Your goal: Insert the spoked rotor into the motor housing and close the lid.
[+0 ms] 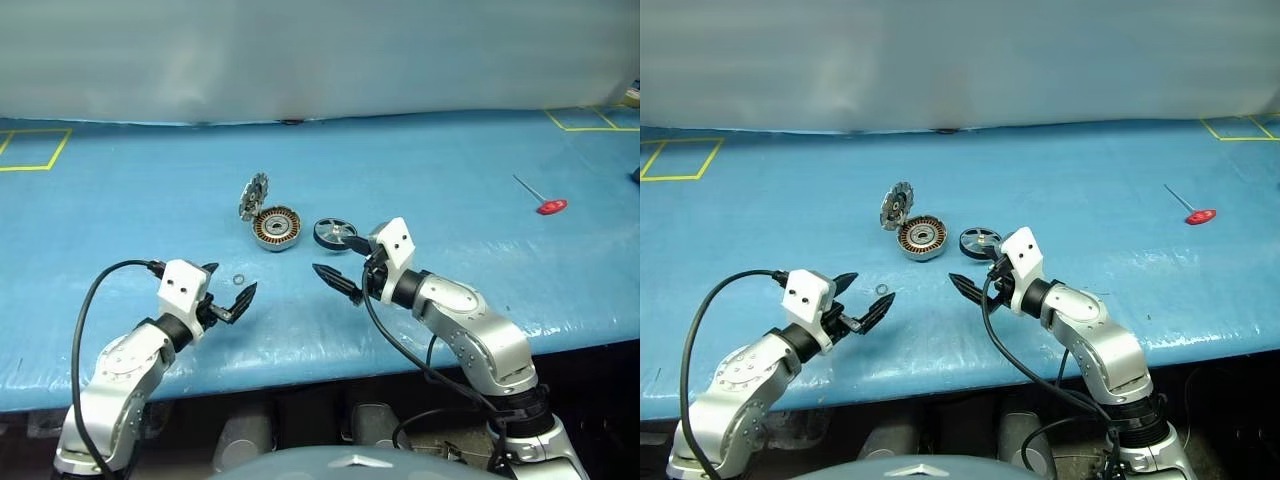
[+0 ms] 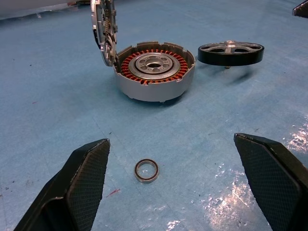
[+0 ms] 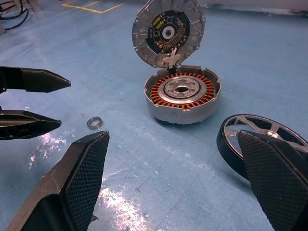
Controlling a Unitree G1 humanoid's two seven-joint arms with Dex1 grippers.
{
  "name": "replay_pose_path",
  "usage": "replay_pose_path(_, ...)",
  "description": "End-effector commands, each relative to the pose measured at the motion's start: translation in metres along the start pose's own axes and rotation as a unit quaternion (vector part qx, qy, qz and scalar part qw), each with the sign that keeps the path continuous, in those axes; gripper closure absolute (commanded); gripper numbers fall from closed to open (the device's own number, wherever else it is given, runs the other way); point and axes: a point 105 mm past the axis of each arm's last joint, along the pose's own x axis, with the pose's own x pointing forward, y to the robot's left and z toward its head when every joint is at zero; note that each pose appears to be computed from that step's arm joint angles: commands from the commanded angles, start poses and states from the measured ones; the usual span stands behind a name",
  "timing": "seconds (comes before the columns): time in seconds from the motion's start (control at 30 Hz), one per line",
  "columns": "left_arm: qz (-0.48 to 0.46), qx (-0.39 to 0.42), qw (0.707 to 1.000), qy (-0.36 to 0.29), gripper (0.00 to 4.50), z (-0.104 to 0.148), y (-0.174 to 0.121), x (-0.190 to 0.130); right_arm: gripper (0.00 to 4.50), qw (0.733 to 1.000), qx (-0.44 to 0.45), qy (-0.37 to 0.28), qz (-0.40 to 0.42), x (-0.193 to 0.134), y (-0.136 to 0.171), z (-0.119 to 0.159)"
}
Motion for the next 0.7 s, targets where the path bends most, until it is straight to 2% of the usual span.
replay_pose_path(0.03, -0.001, 0.02, 0.999, -0.025, 0.0, 0.0125, -0.002, -0.0013, 0.02, 1.0, -0.019, -0.019, -0.006, -0.0027, -0.0002, 0.011)
replay_pose_path(0.7, -0.024, 0.005, 1.0, -0.015, 0.0, 0.0075, -0.0096, 0.001, 0.02, 1.0, -0.025, 0.004, -0.001, -0.0013, 0.0025, 0.0049)
